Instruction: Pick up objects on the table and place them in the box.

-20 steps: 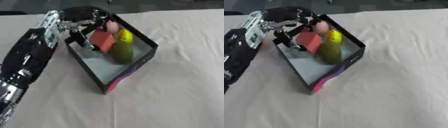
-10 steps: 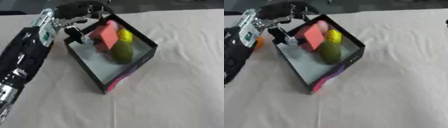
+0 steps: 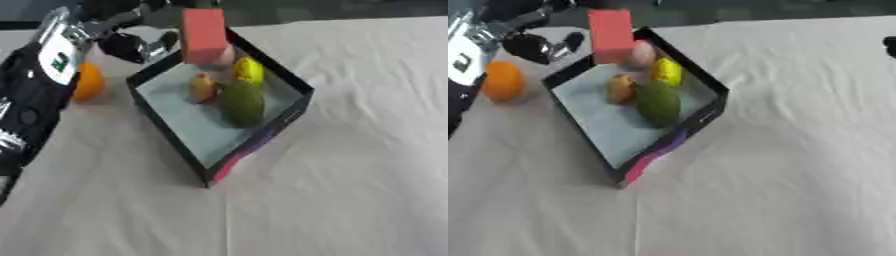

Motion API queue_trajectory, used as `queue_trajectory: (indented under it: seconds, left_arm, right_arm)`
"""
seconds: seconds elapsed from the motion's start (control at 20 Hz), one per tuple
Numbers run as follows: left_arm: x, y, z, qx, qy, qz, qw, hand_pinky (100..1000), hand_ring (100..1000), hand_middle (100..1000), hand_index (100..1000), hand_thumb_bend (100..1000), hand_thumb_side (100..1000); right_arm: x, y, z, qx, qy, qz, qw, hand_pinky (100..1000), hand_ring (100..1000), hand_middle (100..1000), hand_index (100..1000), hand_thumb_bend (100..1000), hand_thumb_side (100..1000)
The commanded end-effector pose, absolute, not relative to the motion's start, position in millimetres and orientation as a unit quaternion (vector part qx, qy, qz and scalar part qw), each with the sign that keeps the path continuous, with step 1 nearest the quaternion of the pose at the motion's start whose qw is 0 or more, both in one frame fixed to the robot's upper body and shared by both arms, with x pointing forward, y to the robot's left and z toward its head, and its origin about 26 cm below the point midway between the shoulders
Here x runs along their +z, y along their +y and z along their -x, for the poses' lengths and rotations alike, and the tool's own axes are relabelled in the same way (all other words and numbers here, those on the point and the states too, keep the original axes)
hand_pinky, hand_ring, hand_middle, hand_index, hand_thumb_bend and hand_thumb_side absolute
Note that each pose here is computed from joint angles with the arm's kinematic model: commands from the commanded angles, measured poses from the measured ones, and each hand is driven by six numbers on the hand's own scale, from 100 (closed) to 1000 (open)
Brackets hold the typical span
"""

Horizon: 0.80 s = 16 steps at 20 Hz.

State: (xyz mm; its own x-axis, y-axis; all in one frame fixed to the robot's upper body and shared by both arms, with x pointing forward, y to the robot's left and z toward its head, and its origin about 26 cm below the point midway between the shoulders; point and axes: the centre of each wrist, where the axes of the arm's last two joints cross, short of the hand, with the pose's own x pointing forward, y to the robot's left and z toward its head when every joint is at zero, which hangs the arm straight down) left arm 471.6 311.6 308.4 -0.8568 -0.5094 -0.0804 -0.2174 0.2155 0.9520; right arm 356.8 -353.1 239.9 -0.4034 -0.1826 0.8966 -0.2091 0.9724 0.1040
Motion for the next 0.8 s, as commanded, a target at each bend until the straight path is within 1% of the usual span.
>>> queue_trajectory:
  seconds: [0.05, 0.15, 0.25, 0.3, 0.4, 0.5, 0.6, 0.65, 0.7, 0.8]
  left_arm:
    - [342.2, 354.7, -453.8, -0.566, -0.767, -0.264, 0.143, 945, 895, 819, 875, 100, 671]
    - [351.4, 375.0, -443.1, -0.571, -0.757, -0.278, 0.153, 946, 900, 825, 895, 100, 625]
    - [356.5, 390.1, -435.3, -0.581, -0.744, -0.287, 0.164, 948, 903, 830, 903, 100, 614]
    - [357.8, 397.3, -432.1, -0.587, -0.734, -0.293, 0.173, 958, 916, 845, 922, 100, 638]
    - [356.6, 409.5, -427.9, -0.605, -0.714, -0.296, 0.193, 964, 923, 848, 929, 100, 666]
    - [353.5, 420.5, -426.3, -0.614, -0.7, -0.293, 0.218, 960, 917, 841, 926, 100, 712]
    - [348.9, 425.7, -427.3, -0.617, -0.697, -0.282, 0.234, 954, 910, 834, 922, 100, 736]
    - [347.3, 426.8, -427.1, -0.619, -0.696, -0.275, 0.237, 954, 910, 835, 921, 100, 703]
    - [346.0, 428.0, -426.4, -0.623, -0.694, -0.27, 0.239, 955, 911, 836, 919, 100, 689]
    - [343.8, 432.4, -424.3, -0.631, -0.685, -0.266, 0.25, 964, 923, 848, 921, 100, 703]
  right_arm:
    - [256.0, -361.4, -350.0, 0.021, -0.849, -0.097, 0.52, 950, 686, 683, 849, 100, 649]
    - [255.5, -363.2, -349.4, 0.021, -0.849, -0.093, 0.521, 950, 686, 683, 849, 100, 648]
    - [255.2, -364.3, -349.2, 0.021, -0.849, -0.09, 0.521, 950, 686, 683, 849, 100, 647]
    - [255.2, -364.7, -349.1, 0.021, -0.849, -0.089, 0.52, 950, 686, 683, 849, 100, 646]
    - [255.2, -365.4, -348.9, 0.021, -0.85, -0.088, 0.52, 950, 686, 683, 849, 100, 645]
    - [254.6, -365.9, -348.9, 0.022, -0.849, -0.086, 0.52, 950, 686, 683, 849, 100, 644]
    - [253.8, -366.3, -349.2, 0.021, -0.848, -0.085, 0.522, 950, 685, 683, 849, 100, 647]
    - [253.3, -366.4, -349.4, 0.02, -0.848, -0.085, 0.523, 950, 685, 683, 849, 100, 649]
    - [253.0, -366.5, -349.4, 0.02, -0.847, -0.085, 0.524, 950, 686, 683, 849, 100, 648]
    - [253.2, -366.5, -349.2, 0.02, -0.848, -0.084, 0.523, 950, 685, 683, 849, 100, 647]
